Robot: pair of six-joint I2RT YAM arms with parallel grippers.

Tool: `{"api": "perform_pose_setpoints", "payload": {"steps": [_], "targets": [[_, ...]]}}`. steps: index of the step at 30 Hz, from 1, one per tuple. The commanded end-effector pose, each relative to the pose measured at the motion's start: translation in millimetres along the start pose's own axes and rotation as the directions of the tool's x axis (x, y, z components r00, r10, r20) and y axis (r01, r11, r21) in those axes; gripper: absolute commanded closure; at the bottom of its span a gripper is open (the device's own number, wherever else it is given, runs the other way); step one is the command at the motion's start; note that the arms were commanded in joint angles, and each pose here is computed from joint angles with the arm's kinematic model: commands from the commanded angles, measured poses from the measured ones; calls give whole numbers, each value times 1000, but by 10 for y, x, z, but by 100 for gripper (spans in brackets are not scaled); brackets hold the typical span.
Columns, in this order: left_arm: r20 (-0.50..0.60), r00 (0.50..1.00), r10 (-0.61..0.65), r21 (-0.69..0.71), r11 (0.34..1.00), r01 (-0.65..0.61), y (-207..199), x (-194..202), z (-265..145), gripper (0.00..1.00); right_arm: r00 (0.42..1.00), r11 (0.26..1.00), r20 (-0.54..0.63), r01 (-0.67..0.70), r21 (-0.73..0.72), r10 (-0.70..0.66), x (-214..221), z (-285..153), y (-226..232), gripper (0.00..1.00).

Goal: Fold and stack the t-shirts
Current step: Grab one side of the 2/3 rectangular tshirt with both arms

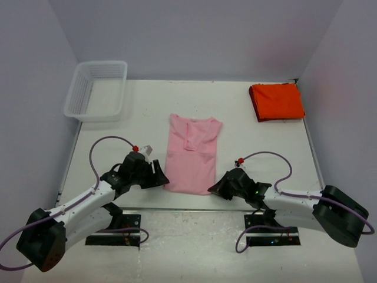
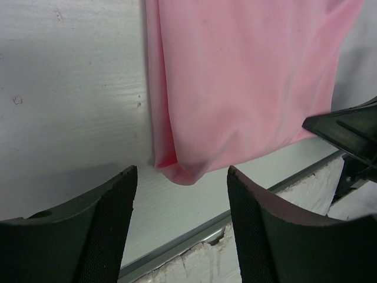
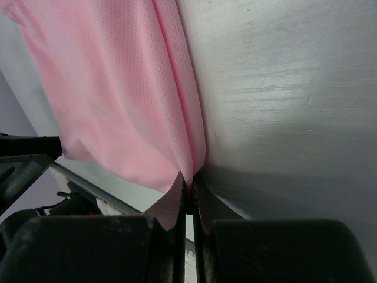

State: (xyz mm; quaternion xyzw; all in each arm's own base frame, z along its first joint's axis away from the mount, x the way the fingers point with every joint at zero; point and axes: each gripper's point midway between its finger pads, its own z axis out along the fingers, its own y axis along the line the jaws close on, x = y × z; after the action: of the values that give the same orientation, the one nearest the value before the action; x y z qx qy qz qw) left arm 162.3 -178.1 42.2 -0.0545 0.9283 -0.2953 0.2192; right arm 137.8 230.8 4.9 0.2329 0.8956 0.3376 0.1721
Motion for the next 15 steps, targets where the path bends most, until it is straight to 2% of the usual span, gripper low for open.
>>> {"api": "perform_pose_setpoints", "payload": {"steps": [1, 15], "targets": [[-10, 1000, 11, 38, 999, -10, -65, 12, 51, 36, 998, 961, 6, 52, 270, -56, 28, -66, -824, 100], [-110, 994, 8, 10, 1000, -7, -44, 266, 297, 37, 999, 962, 3, 49, 269, -52, 36, -50, -818, 100]]}}
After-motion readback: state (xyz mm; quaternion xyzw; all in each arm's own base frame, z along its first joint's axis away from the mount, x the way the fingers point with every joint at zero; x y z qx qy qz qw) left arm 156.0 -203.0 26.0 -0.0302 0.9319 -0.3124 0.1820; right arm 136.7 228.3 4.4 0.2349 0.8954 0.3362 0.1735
